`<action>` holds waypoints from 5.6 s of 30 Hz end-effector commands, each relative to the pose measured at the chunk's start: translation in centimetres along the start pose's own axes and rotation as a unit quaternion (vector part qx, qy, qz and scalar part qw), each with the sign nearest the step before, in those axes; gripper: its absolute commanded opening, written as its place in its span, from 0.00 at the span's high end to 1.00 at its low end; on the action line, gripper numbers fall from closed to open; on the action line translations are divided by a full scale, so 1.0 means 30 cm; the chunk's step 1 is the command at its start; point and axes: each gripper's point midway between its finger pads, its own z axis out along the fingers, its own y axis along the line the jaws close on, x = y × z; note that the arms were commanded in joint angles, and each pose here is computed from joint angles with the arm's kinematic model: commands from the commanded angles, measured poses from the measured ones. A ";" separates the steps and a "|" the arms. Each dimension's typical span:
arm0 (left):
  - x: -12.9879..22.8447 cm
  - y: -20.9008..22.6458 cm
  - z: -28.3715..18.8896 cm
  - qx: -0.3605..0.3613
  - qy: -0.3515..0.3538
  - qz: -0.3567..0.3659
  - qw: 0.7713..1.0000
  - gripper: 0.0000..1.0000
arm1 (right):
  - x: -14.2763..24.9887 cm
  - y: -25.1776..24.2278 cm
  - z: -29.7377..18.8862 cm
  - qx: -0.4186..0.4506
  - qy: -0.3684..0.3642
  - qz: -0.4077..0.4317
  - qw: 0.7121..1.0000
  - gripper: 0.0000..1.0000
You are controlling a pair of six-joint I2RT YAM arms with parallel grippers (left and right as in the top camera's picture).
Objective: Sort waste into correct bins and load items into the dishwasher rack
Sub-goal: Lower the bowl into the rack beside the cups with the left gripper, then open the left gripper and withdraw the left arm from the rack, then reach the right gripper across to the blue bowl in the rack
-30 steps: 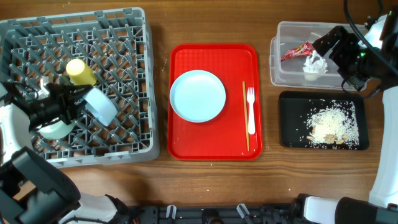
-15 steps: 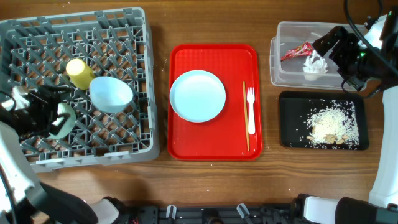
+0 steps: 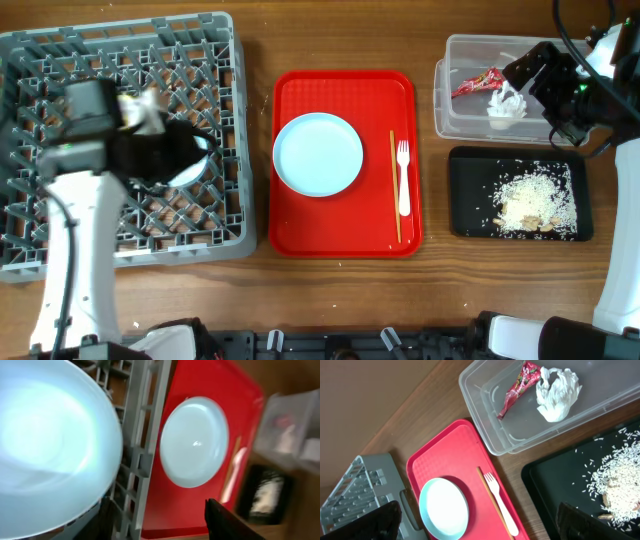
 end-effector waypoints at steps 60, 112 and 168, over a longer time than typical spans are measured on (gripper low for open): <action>-0.040 0.211 0.205 -0.425 -0.045 0.154 0.891 0.90 | -0.002 -0.007 0.006 0.007 -0.001 -0.007 1.000 0.00; -0.147 0.177 -0.182 0.289 -0.131 -0.237 0.918 0.96 | -0.002 -0.007 0.006 0.007 -0.001 -0.007 1.000 0.00; -0.039 0.588 -0.632 -0.138 -0.407 -0.342 0.836 0.00 | 0.431 0.432 0.096 -0.093 0.114 -0.221 0.964 0.00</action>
